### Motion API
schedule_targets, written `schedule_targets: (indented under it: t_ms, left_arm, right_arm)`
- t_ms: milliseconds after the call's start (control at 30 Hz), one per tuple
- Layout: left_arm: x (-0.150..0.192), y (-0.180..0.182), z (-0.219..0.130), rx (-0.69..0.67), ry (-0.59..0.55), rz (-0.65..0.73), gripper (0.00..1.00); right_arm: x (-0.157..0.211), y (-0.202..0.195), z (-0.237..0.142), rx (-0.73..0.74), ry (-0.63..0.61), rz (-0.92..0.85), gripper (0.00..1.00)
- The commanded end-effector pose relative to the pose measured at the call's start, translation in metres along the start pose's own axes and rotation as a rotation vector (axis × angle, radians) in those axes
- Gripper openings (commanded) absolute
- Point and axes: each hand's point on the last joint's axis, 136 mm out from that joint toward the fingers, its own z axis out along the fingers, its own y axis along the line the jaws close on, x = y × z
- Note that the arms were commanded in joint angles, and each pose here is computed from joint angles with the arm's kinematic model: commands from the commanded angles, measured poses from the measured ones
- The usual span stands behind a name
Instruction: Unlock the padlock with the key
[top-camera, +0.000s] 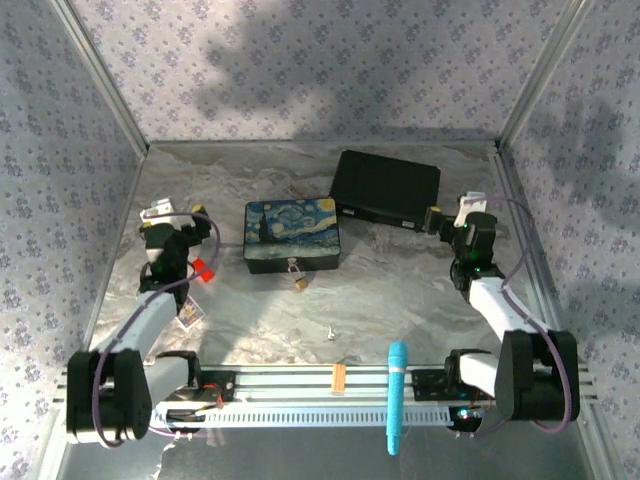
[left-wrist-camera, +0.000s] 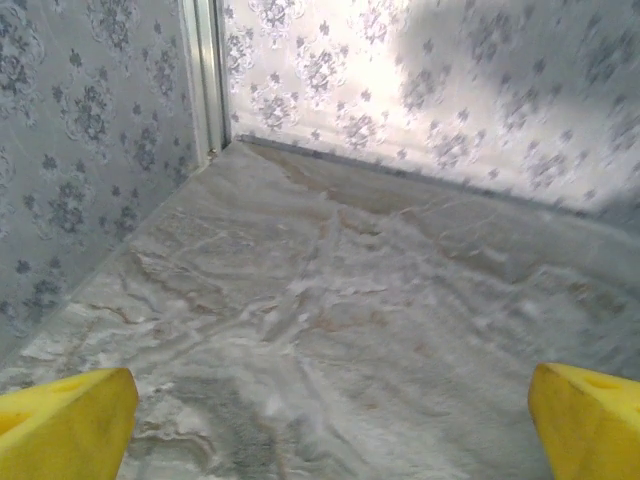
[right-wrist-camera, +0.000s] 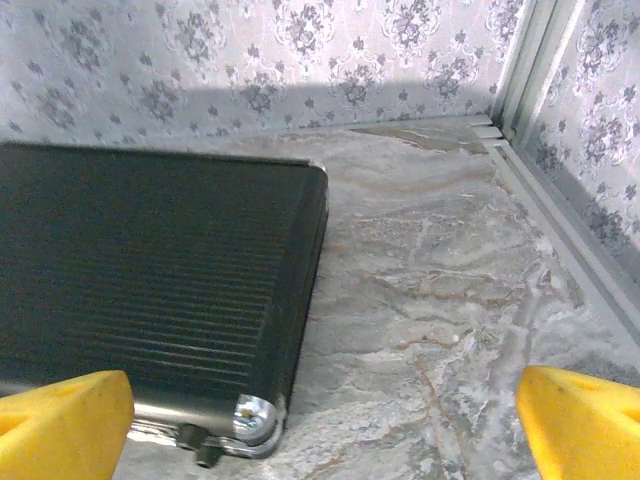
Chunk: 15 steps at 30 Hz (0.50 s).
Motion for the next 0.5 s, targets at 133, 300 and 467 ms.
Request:
schedule_targets:
  t_ms: [133, 300, 467]
  left_arm:
    - [0.003, -0.039, -0.031, 0.193, 0.205, -0.425, 1.00]
    - [0.040, -0.083, -0.057, 0.315, 0.481, -0.494, 1.00]
    - [0.072, -0.134, -0.091, 0.444, 0.661, -0.384, 1.00]
  right_arm:
    - [0.024, 0.031, -0.024, -0.188, 0.290, 0.264, 0.99]
    - [0.040, 0.085, -0.057, -0.336, 0.451, 0.252, 0.95]
    - [0.077, 0.144, -0.093, -0.428, 0.619, 0.137, 0.89]
